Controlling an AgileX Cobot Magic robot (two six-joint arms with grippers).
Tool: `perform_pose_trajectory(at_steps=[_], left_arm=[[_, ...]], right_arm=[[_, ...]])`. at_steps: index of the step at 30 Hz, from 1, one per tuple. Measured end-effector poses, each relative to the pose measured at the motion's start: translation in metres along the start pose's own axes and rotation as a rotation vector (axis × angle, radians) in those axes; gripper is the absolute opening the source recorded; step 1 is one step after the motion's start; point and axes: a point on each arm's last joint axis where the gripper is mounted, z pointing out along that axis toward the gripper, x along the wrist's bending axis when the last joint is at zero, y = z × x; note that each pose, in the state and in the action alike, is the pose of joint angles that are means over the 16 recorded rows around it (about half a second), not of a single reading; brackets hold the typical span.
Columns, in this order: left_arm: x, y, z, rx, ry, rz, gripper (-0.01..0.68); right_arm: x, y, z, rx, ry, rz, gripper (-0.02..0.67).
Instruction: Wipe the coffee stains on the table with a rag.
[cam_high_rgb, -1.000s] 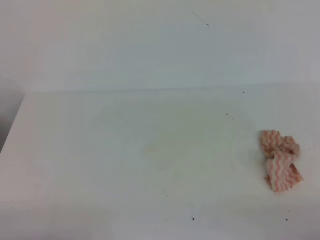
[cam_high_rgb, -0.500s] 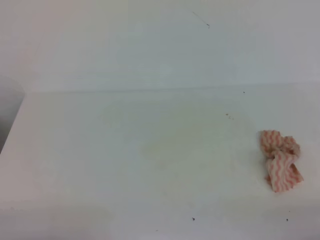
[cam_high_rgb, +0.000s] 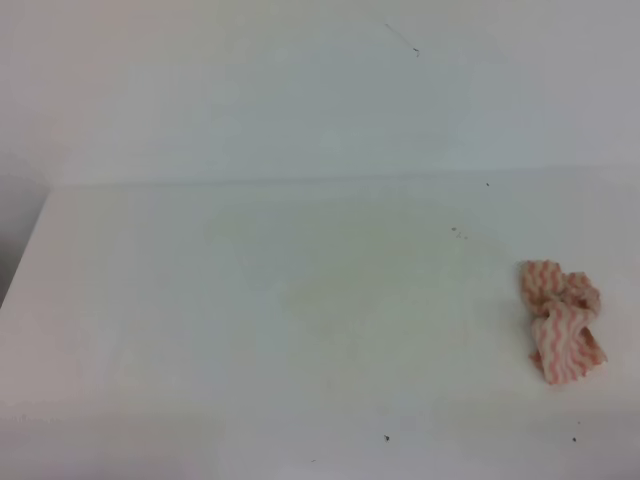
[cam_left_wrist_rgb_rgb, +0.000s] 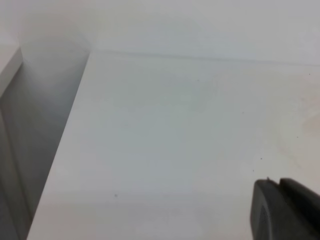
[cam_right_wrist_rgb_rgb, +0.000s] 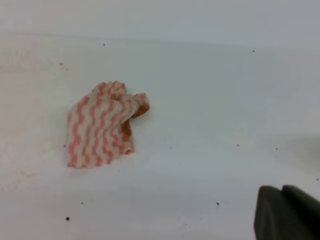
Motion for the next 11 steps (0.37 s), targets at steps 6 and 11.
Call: perform_pose_trajectory(at_steps=[6,11], left_arm=[[0.0001,-0.0013,0.0005,0.008,0.001,0.000,-0.001],[0.0001,-0.0012,0.0005,0.009,0.001,0.000,-0.002]], right_arm=[[0.0000,0.0000,0.0000,0.000,0.000,0.000,-0.003],[0.0000,0.0000,0.0000,0.000,0.000,0.000,-0.003]])
